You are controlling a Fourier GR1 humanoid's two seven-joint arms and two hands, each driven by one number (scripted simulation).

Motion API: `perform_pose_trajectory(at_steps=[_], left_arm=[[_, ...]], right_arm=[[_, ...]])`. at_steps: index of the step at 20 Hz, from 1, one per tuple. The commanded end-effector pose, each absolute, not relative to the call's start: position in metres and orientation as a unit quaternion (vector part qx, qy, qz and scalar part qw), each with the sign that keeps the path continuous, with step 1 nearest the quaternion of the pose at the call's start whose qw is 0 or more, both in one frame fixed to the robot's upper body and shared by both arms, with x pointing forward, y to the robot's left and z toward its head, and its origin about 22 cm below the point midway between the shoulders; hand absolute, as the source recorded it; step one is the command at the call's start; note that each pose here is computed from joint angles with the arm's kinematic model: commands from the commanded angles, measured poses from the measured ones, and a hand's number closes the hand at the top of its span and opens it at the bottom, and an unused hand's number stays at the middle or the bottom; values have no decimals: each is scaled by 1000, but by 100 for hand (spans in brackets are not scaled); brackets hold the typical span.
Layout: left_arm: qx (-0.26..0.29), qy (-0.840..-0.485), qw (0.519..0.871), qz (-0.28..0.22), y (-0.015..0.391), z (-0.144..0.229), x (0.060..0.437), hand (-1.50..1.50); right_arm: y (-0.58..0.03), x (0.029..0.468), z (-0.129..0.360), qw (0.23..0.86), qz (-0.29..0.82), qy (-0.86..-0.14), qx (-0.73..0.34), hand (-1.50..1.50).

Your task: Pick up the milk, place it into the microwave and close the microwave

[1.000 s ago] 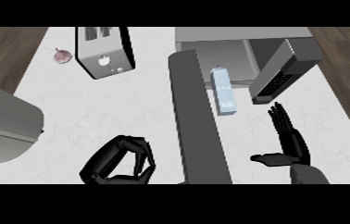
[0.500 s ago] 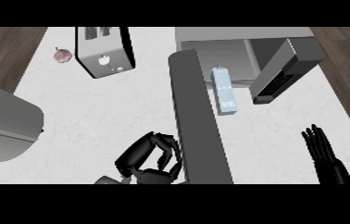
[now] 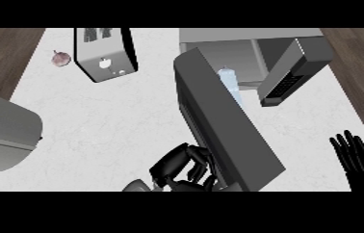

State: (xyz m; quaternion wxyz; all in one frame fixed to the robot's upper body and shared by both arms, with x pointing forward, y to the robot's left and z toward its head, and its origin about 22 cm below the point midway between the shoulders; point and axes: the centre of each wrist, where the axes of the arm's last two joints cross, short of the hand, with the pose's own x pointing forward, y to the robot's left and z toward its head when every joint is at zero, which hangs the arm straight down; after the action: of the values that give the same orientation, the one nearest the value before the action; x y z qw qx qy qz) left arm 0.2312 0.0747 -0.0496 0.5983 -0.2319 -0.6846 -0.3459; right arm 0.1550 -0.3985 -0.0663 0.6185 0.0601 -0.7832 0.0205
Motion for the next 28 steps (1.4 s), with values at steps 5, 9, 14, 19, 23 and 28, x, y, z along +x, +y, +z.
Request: perform_pose_trajectory(at_steps=[5, 9, 14, 19, 23, 28], left_arm=[[-222, -680, 599, -360, 27, -40, 221, 150], [-189, -698, 590, -359, 17, -43, 215, 150], [-164, -715, 594, -329, 4, -23, 227, 150], [-123, -741, 597, -281, 0, -5, 252, 150], [-107, -754, 601, -243, -2, 3, 264, 150], [-70, -767, 599, -220, -5, 21, 293, 150]], right_arm=[[-389, 164, -22, 558, 57, -804, 197, -150], [-371, 180, 0, 545, 85, -807, 209, -150], [-360, 189, 22, 539, 104, -805, 227, -150], [-356, 191, 37, 533, 120, -800, 246, -150], [-350, 192, 47, 535, 131, -795, 255, -150], [-344, 192, 60, 533, 135, -795, 257, -150]])
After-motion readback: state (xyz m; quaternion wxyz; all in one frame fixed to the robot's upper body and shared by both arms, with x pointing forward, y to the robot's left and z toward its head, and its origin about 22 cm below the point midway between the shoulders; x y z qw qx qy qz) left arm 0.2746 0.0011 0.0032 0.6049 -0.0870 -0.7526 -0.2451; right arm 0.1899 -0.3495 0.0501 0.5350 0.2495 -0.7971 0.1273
